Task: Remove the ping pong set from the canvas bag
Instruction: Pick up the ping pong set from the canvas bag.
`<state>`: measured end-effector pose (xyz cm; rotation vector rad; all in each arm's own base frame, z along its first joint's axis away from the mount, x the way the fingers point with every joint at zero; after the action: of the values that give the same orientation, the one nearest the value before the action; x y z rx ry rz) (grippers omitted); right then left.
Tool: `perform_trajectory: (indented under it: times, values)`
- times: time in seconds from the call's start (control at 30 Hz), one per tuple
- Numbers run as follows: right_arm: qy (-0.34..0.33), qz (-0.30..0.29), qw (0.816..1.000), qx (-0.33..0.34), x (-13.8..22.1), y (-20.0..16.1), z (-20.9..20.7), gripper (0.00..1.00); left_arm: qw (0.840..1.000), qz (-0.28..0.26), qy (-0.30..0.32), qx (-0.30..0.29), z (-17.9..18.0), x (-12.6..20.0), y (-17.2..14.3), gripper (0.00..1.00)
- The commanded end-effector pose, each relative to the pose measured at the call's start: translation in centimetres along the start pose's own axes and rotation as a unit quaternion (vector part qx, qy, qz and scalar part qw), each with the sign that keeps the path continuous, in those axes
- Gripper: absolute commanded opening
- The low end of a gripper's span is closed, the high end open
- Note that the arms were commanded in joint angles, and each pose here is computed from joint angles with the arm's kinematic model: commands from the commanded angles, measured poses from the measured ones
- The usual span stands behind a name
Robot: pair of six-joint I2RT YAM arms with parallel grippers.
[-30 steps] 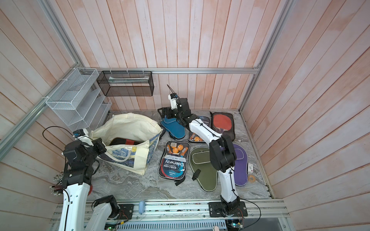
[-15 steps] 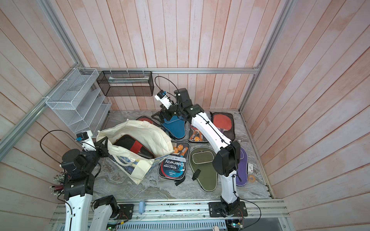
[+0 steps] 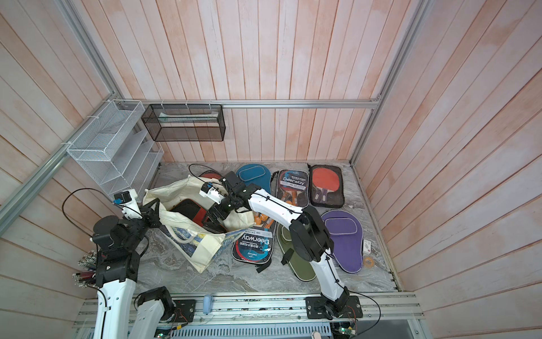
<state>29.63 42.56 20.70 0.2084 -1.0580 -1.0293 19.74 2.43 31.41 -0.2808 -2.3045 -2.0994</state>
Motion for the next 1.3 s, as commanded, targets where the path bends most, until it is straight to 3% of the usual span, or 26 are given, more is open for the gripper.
perform_trajectory:
  times: [0.0, 0.33, 0.63, 0.73, 0.87, 0.9, 1.1, 1.27]
  values:
    - [-0.029, 0.029, 0.997, -0.071, -1.8, -0.5, -2.1, 0.99, 0.997, -0.067, 0.021, -0.027, 0.1, 0.5, 2.5, 0.0]
    - [0.04, 0.101, 0.986, -0.128, -7.2, -4.1, -4.5, 0.97, 0.997, 0.008, 0.074, 0.023, 1.4, -0.4, -0.8, 0.0]
    - [0.117, 0.129, 0.98, -0.099, -8.1, -4.1, -2.6, 0.73, 0.995, 0.02, 0.089, 0.036, 2.0, -1.2, -1.0, 0.0]
    - [0.137, 0.129, 0.978, -0.091, -7.6, -3.7, -2.1, 0.55, 0.995, 0.018, 0.089, 0.037, 2.1, -1.2, -1.0, 0.0]
    - [0.153, 0.122, 0.977, -0.084, -7.0, -2.9, -1.6, 0.03, 0.995, 0.014, 0.09, 0.038, 2.1, -1.2, -0.9, 0.0]
    - [0.153, 0.119, 0.978, -0.081, -6.7, -2.7, -1.5, 0.0, 0.995, 0.015, 0.092, 0.039, 2.1, -1.2, -0.9, 0.0]
    - [0.139, 0.078, 0.985, -0.066, -3.8, 0.0, -1.8, 0.0, 0.995, 0.013, 0.091, 0.038, 2.1, -1.2, -0.8, 0.0]
    - [0.115, -0.003, 0.993, -0.026, 1.6, 4.3, -1.9, 0.0, 0.995, 0.01, 0.09, 0.038, 2.0, -1.1, -0.7, 0.0]
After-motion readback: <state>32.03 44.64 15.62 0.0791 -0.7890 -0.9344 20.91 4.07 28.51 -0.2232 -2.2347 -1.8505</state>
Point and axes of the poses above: each gripper's point midway between its finger pads, its own x axis back along the fingers, its own z axis along the line the jaws close on, y = z × x, the point moved 9 cm from there along x, back along the fingers, and after that the axes turned 8 degrees about -x, right-handed, at the moved point
